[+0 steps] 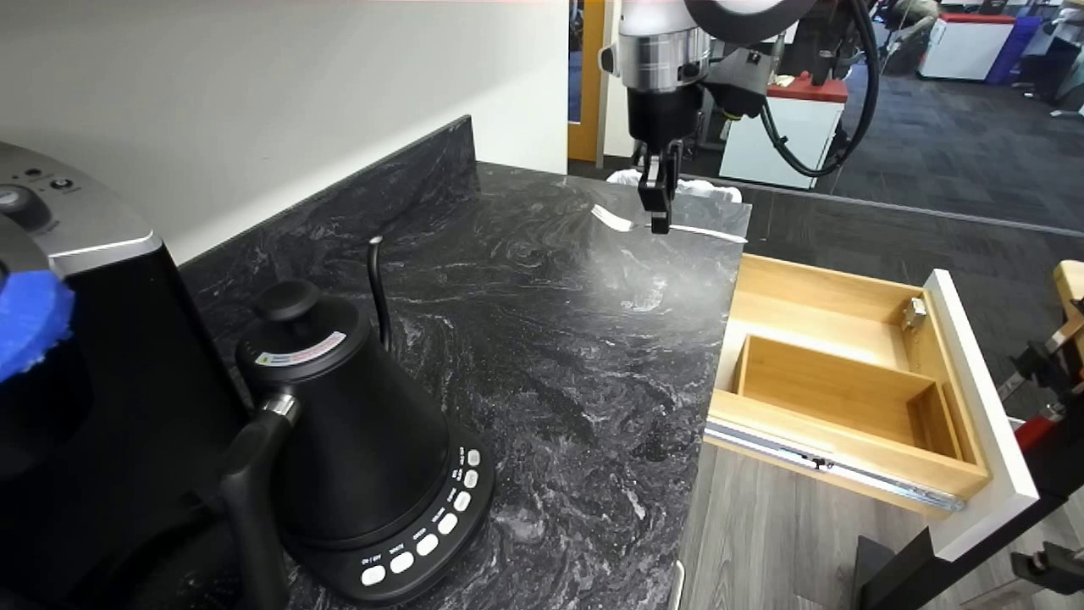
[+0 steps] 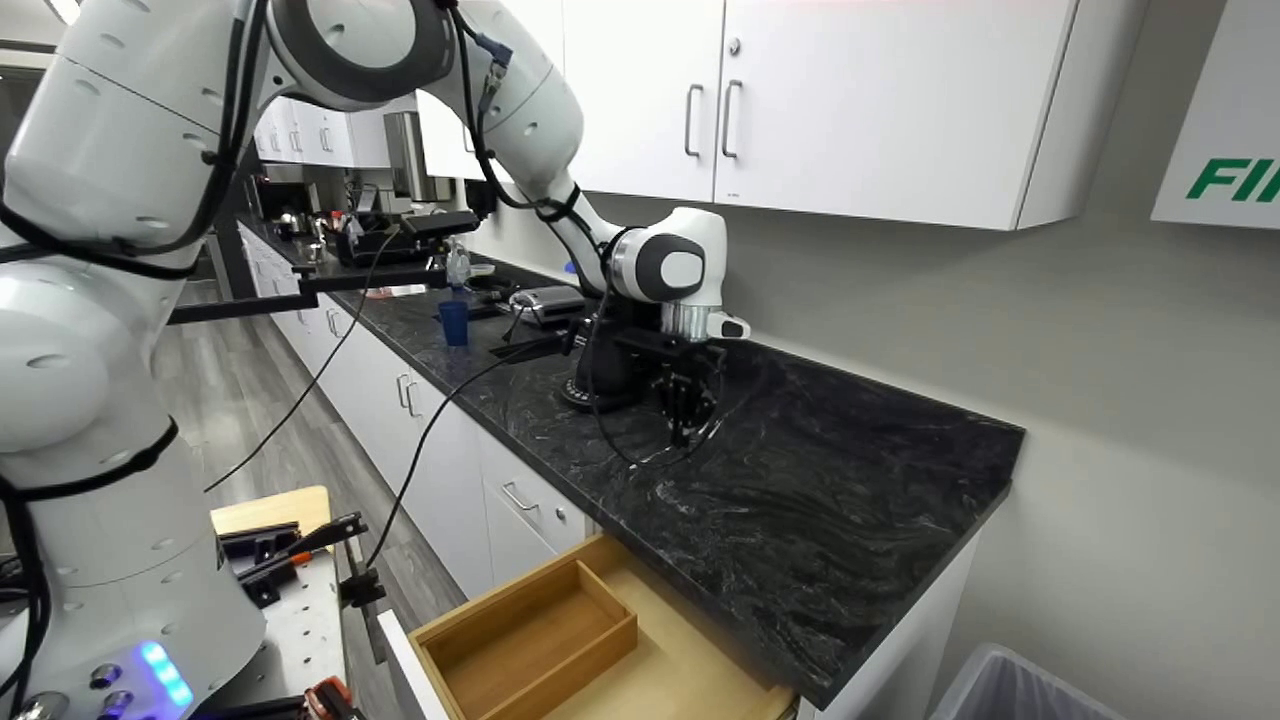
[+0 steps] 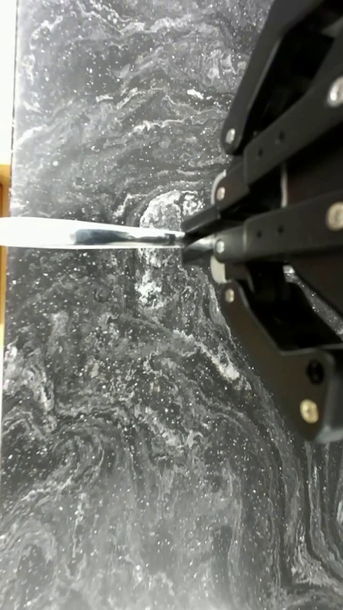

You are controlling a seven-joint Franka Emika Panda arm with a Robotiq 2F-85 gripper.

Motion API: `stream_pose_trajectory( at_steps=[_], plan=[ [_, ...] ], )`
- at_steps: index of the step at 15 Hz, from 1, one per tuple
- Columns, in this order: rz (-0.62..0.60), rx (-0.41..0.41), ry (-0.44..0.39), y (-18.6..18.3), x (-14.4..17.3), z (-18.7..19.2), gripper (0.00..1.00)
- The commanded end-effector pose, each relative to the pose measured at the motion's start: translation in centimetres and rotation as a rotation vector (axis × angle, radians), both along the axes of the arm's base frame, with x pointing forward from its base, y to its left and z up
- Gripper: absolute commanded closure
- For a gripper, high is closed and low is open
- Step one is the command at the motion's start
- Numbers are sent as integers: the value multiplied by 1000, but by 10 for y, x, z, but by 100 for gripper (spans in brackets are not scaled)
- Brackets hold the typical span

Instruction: Put the fork into the open drawer.

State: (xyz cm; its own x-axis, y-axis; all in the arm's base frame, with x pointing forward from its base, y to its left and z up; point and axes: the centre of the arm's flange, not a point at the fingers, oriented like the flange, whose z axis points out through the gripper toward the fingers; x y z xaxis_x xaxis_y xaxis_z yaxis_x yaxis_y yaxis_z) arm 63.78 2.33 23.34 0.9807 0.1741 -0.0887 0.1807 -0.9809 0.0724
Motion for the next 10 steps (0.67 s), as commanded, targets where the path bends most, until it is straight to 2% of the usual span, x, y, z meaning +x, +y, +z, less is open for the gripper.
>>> stream_pose_trajectory(
  at_steps=[1,10],
  plan=[
    [-57,-3,5,-15,-30,26,95],
    [-51,14,28,-19,-58,47,95]
  ],
)
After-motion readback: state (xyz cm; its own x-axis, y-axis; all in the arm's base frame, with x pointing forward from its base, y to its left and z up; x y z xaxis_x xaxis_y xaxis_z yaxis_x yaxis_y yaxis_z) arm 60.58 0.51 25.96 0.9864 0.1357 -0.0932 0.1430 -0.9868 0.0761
